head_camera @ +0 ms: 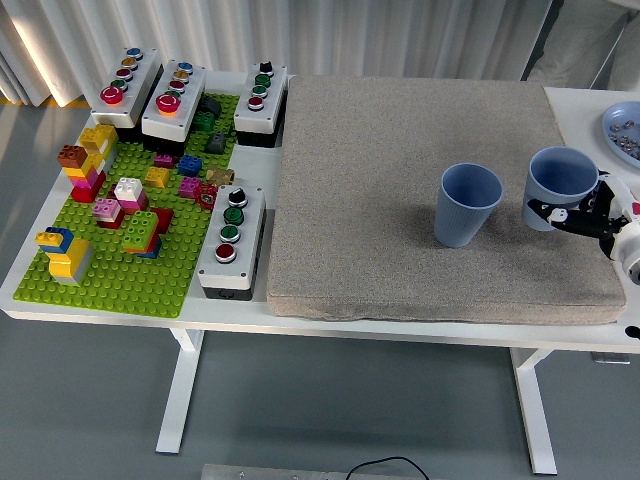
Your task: Pick cup pour cup place
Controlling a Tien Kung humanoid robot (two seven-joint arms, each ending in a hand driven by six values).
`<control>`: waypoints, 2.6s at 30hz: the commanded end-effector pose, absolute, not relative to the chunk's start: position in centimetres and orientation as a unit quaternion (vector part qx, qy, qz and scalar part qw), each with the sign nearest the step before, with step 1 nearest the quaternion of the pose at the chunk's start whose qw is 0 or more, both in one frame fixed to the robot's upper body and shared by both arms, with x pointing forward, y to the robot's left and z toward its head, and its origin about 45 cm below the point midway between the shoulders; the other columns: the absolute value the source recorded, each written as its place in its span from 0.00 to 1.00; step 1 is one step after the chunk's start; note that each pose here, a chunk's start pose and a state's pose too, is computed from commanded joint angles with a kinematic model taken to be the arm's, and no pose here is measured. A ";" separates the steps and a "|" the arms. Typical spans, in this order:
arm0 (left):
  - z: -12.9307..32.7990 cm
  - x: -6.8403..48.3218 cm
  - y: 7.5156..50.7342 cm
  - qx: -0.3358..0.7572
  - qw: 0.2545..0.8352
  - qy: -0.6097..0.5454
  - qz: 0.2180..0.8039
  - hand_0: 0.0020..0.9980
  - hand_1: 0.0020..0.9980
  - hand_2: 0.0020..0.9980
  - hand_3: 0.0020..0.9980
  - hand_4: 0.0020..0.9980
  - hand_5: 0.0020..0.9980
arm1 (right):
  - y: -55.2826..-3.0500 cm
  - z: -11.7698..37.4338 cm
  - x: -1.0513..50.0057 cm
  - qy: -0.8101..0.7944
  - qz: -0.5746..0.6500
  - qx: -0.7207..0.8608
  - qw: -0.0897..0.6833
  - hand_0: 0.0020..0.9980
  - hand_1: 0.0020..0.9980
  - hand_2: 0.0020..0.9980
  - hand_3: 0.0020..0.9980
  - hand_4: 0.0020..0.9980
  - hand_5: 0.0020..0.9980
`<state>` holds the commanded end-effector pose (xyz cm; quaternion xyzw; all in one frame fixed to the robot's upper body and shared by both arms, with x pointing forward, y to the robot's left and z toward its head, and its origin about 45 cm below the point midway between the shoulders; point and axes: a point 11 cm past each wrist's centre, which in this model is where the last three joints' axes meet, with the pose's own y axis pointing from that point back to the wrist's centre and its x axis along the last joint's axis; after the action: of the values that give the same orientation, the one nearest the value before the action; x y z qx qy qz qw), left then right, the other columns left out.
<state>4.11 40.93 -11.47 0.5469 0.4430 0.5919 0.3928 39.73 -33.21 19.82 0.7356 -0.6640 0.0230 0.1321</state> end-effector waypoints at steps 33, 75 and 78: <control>-11.4 4.2 41.1 0.547 0.392 0.442 0.594 0.72 0.77 0.82 0.68 0.50 0.96 | -29.6 25.1 41.3 -0.626 0.269 0.702 0.208 0.81 0.66 0.53 0.60 0.70 0.08; -11.4 3.9 41.2 0.549 0.391 0.443 0.592 0.72 0.78 0.83 0.68 0.50 0.96 | -27.2 26.2 40.5 -0.593 0.448 0.626 0.236 0.83 0.67 0.53 0.60 0.69 0.08; -11.4 3.9 41.2 0.549 0.391 0.443 0.591 0.72 0.78 0.82 0.68 0.50 0.96 | -27.2 25.9 40.5 -0.592 0.448 0.626 0.237 0.83 0.67 0.53 0.60 0.69 0.08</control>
<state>3.88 41.17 -11.42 0.5489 0.4430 0.5914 0.3907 40.54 -27.16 25.91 0.6263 -0.5924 0.4479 0.2371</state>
